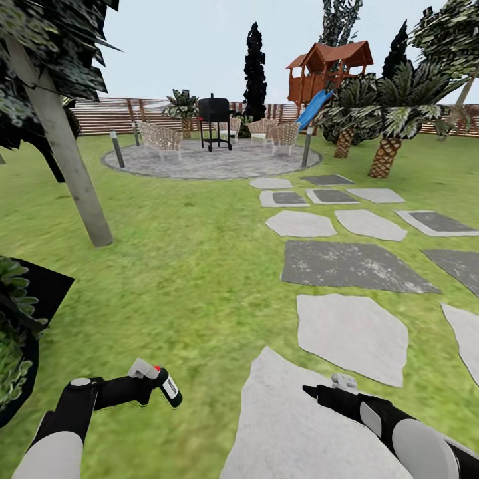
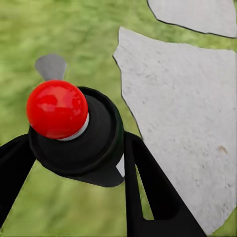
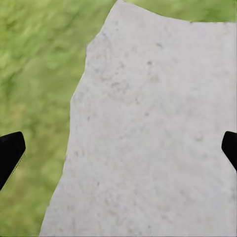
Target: Pick up the pesticide atomizer in the garden and spray insectifuge to fully cover both potted plants in the garden.
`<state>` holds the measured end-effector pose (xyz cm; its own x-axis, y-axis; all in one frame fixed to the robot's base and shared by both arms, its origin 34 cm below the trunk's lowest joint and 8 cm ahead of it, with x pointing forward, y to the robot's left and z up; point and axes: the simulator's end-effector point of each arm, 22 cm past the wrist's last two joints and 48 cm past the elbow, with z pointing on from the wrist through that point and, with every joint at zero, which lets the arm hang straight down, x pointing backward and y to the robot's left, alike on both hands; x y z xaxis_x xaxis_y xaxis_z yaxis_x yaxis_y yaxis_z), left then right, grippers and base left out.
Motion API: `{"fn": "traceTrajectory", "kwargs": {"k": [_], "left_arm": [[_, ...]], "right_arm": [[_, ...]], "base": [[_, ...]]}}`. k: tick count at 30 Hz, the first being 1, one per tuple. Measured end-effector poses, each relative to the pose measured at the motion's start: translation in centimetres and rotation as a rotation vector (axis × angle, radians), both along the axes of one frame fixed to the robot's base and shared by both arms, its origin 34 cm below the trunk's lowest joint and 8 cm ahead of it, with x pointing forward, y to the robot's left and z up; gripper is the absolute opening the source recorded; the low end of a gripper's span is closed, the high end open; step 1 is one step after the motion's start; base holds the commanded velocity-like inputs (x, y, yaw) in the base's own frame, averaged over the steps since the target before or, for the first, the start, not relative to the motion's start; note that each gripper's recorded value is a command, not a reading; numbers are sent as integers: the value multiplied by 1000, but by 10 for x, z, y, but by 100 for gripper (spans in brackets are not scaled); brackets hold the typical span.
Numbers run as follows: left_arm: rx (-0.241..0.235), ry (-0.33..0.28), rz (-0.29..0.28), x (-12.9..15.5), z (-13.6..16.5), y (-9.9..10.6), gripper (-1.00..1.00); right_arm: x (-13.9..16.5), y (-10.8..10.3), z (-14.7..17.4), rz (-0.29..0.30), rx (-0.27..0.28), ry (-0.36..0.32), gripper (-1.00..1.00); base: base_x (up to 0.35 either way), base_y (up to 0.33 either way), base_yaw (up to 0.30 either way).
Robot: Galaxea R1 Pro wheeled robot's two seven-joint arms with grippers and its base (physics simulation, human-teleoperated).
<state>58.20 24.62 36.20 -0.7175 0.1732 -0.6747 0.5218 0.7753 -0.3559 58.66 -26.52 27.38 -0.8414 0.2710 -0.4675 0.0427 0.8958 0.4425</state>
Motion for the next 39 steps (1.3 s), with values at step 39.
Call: {"fn": "traceTrajectory", "kwargs": {"k": [39], "left_arm": [[3,-2,0,1,1,3,-100]], "right_arm": [[5,-10,4,-2,-16,-22,100]], "base": [[303,-1,-1]]}}
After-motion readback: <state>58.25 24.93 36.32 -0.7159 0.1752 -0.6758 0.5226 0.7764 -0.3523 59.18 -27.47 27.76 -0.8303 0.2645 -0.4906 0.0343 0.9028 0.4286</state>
